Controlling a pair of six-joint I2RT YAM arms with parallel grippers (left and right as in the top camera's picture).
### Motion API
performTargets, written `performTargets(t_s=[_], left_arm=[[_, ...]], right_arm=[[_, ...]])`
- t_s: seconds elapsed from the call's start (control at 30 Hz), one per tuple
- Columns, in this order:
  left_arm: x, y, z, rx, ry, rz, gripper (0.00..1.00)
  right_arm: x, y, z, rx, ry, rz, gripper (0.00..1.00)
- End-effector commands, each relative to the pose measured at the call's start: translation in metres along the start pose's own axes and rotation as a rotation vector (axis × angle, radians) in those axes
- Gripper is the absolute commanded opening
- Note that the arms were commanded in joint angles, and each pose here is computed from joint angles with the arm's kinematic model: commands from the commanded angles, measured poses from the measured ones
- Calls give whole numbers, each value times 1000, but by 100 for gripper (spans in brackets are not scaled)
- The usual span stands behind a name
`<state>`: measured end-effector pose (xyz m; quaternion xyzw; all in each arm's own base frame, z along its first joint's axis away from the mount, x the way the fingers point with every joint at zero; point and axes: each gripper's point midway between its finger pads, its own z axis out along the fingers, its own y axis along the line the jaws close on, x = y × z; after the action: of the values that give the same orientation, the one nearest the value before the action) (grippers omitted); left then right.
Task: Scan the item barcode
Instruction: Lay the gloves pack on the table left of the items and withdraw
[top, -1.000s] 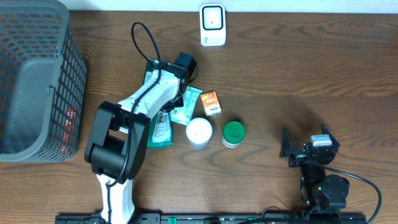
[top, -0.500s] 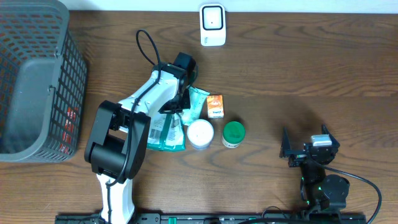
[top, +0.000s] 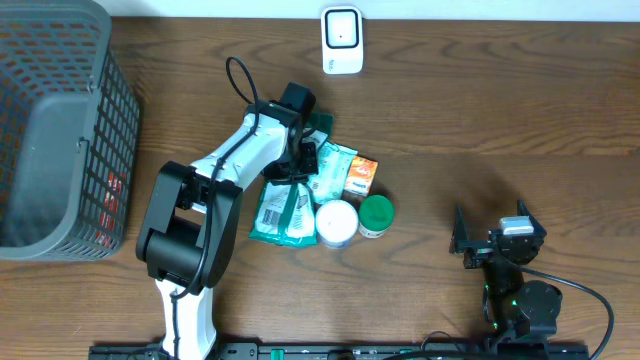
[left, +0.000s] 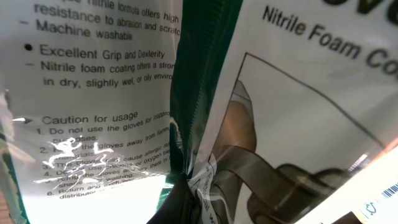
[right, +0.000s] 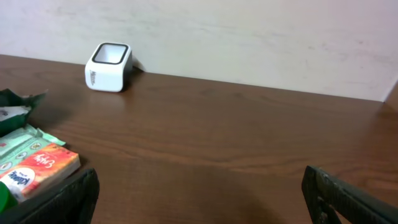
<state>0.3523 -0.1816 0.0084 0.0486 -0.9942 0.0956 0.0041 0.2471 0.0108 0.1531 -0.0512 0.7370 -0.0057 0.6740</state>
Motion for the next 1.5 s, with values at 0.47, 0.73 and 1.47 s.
performTargets(t_s=[0.47, 0.73, 1.47], left_arm=[[-7, 7, -27, -31, -73, 7, 70], [-23, 5, -94, 41, -230, 29, 80], [-32, 244, -394, -184, -792, -463, 80]], right_arm=[[2, 0, 0, 1, 5, 11, 99], [2, 0, 0, 1, 5, 11, 99], [2, 0, 0, 1, 5, 11, 99]])
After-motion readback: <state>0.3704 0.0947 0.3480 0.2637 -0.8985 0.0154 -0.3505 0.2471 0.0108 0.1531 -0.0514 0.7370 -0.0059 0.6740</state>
